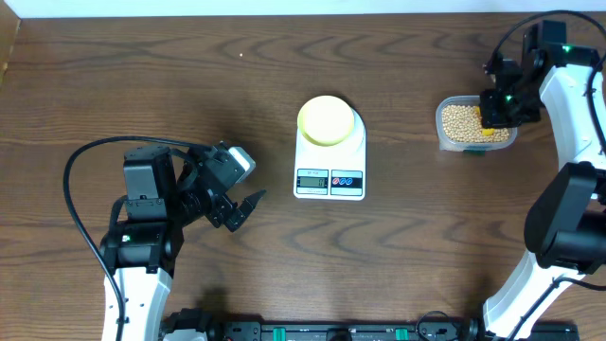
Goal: Scoop item into bowl and weigh 50g on scale
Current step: 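Drag the scoop through the soybeans to fill it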
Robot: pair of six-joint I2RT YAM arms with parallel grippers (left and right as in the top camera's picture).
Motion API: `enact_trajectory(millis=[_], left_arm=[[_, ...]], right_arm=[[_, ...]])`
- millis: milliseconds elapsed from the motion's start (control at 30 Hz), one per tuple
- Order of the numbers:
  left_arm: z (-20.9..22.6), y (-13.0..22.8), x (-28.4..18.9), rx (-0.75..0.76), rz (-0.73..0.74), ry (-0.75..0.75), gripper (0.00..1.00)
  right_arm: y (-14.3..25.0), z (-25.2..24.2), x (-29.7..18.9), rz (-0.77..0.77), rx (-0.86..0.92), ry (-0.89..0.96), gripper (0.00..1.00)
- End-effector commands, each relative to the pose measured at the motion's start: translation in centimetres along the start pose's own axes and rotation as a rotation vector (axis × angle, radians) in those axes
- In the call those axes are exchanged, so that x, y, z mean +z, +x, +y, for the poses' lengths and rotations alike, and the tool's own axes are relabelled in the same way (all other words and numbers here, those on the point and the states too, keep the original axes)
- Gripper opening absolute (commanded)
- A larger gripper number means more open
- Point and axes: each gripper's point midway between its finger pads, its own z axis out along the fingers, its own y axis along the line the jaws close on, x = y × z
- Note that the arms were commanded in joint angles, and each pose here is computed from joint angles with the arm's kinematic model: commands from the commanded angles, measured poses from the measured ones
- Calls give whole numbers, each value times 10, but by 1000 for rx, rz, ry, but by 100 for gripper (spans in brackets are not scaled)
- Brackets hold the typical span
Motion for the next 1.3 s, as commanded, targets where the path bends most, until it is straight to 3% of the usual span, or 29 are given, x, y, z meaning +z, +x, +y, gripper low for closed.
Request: enact_trajectory(millis=[0,333,733,1267], left_arm=[[-3,-1,1,5,-7,13,97],[-3,-1,1,6,-7,13,98],[-3,-1,1,5,-7,13,98],[-3,-1,1,5,-7,13,98]], right_arm=[[2,18,3,-4,9,-113,1],[1,2,-3,-47,113,-230,1],[8,5,35,28,182,-369,1],[1,1,21,-33,243,-494,1]])
